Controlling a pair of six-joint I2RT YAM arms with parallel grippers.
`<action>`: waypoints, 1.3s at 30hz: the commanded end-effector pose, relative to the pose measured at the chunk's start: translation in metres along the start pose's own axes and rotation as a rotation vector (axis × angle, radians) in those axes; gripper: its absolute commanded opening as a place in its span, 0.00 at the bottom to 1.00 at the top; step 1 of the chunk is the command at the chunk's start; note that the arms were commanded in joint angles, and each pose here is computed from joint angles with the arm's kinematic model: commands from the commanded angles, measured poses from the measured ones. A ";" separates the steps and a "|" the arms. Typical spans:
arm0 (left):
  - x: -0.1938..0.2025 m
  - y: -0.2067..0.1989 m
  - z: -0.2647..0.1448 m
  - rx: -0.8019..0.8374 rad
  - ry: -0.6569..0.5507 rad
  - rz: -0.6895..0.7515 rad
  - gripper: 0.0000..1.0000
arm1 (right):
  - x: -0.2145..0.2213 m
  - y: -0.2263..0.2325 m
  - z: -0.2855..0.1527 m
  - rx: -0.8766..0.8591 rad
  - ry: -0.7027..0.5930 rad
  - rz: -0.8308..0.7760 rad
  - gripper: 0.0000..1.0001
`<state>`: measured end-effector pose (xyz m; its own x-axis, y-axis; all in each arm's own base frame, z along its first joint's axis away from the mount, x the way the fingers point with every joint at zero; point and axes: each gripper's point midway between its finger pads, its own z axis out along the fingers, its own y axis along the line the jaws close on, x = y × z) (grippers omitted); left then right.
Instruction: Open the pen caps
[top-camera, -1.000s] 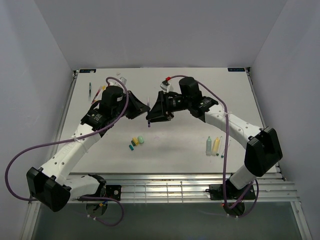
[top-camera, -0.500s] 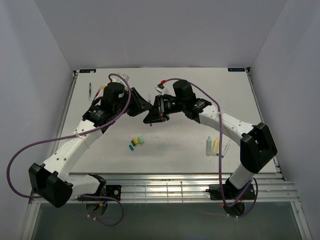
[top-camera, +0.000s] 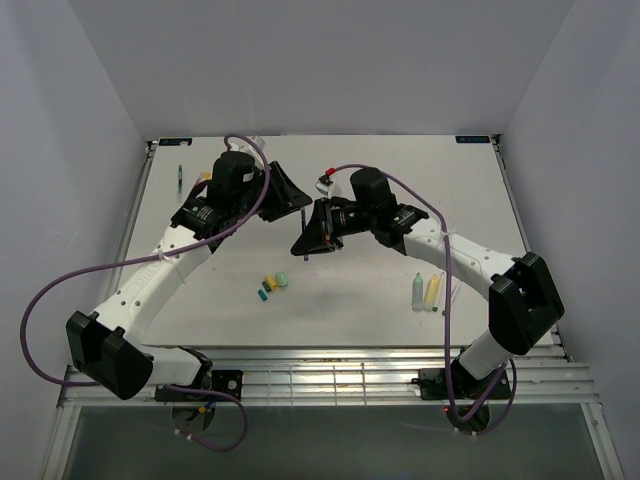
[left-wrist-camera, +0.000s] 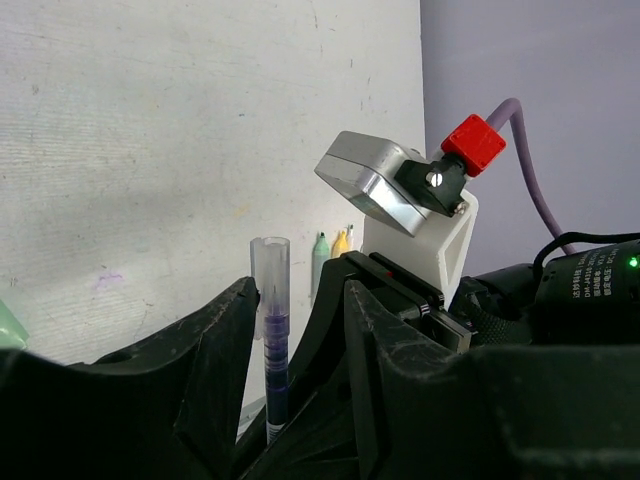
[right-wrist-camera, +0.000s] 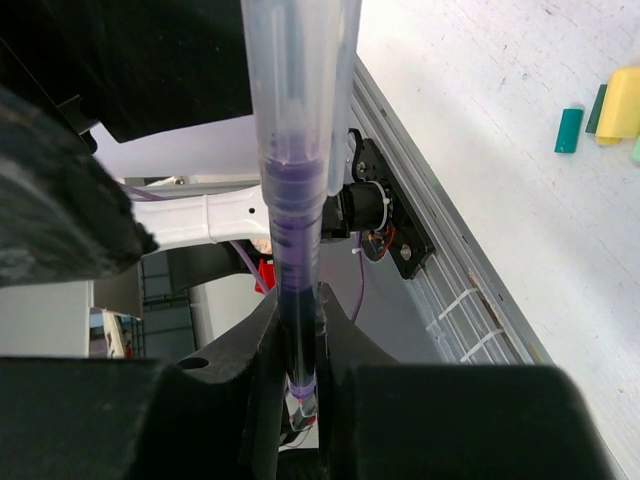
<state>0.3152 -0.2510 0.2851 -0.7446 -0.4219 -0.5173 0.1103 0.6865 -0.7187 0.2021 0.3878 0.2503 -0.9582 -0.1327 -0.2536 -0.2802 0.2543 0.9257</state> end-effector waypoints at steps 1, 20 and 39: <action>-0.001 -0.007 -0.003 0.034 0.005 0.021 0.50 | -0.002 0.033 -0.008 -0.085 -0.010 -0.095 0.08; 0.008 0.011 0.007 -0.045 0.053 0.032 0.59 | 0.005 0.037 -0.012 -0.101 -0.002 -0.100 0.08; 0.002 0.011 0.009 -0.079 0.069 0.019 0.00 | 0.003 0.002 -0.015 0.145 -0.019 -0.090 0.08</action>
<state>0.3133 -0.2578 0.2591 -0.8063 -0.3484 -0.4780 0.0917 0.7248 -0.6829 0.1939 0.3829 0.2502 -0.9492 -0.1515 -0.2757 -0.3093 0.2907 0.9054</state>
